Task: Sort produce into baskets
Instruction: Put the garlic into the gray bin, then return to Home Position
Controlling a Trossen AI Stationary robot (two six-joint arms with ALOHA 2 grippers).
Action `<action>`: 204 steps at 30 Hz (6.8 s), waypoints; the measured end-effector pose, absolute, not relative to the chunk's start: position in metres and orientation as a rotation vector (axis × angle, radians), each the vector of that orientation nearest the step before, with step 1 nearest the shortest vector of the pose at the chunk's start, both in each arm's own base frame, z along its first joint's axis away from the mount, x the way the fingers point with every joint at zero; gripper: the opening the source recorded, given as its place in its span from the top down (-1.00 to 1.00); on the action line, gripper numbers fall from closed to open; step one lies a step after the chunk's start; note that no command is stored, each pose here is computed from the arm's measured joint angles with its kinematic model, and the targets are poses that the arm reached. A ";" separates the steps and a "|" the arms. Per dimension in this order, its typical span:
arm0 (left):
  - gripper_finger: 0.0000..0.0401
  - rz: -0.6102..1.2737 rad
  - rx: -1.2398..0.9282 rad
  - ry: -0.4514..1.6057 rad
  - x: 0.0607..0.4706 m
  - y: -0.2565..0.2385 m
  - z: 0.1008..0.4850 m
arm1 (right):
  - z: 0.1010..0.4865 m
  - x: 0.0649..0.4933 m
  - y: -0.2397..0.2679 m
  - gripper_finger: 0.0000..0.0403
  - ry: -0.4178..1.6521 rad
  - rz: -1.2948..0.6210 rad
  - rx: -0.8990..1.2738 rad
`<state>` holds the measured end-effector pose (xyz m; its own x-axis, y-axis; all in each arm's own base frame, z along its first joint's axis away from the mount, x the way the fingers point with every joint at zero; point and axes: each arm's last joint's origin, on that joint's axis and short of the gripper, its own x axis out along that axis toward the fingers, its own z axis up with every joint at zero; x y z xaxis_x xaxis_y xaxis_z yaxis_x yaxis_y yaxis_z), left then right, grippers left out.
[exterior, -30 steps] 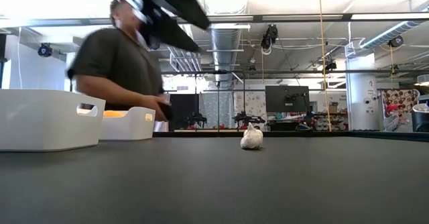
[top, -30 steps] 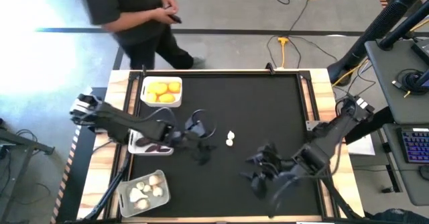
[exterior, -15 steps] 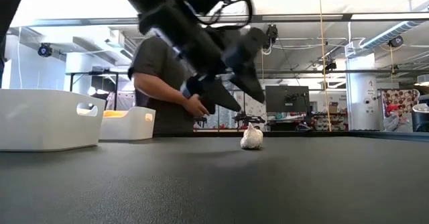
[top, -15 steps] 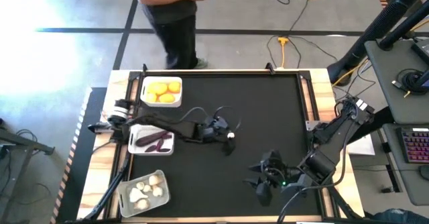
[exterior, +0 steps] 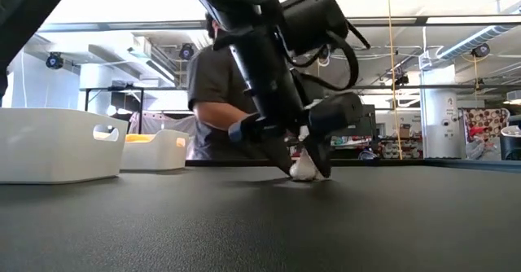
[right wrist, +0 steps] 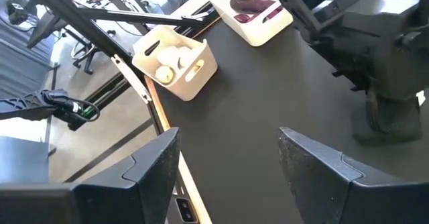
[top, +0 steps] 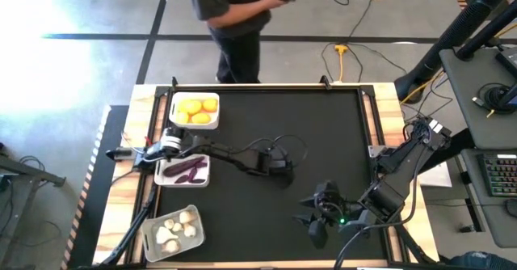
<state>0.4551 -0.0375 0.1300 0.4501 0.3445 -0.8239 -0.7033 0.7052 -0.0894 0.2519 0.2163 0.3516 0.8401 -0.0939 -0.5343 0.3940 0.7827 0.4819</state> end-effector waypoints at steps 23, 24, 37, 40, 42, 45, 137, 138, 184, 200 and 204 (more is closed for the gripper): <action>0.68 0.501 -0.351 0.779 0.436 -0.064 0.220 | 0.345 0.247 0.213 -0.18 0.608 -0.272 0.524; 0.68 0.475 -0.307 0.774 0.428 -0.071 0.233 | 0.344 0.246 0.213 -0.18 0.623 -0.268 0.512; 0.67 0.095 -0.161 1.030 0.260 -0.162 0.313 | 0.335 0.243 0.186 -0.18 0.674 -0.437 0.206; 0.67 0.086 -0.290 1.144 0.224 -0.180 0.303 | 0.335 0.251 0.176 -0.18 0.678 -0.459 0.157; 0.68 0.079 -0.376 1.212 0.201 -0.194 0.294 | 0.335 0.257 0.168 -0.18 0.686 -0.477 0.129; 0.67 0.075 -0.490 1.313 0.173 -0.212 0.279 | 0.335 0.265 0.154 -0.18 0.692 -0.516 0.115; 0.73 0.101 -0.145 0.575 0.299 -0.104 0.306 | 0.345 0.238 0.235 -0.18 0.604 -0.260 0.121; 0.73 0.023 -0.168 0.564 0.285 -0.110 0.314 | 0.345 0.240 0.233 -0.18 0.610 -0.254 0.078; -0.02 0.180 -0.291 0.754 0.128 -0.123 0.264 | 0.404 0.306 0.066 -0.18 0.441 -0.079 -0.252; 0.41 0.234 -0.222 0.306 0.174 0.019 0.295 | 0.345 0.236 -0.035 -0.18 0.126 0.045 -0.198; 0.62 0.254 -0.204 0.227 0.169 0.053 0.302 | 0.327 0.200 -0.034 -0.18 0.079 0.016 -0.151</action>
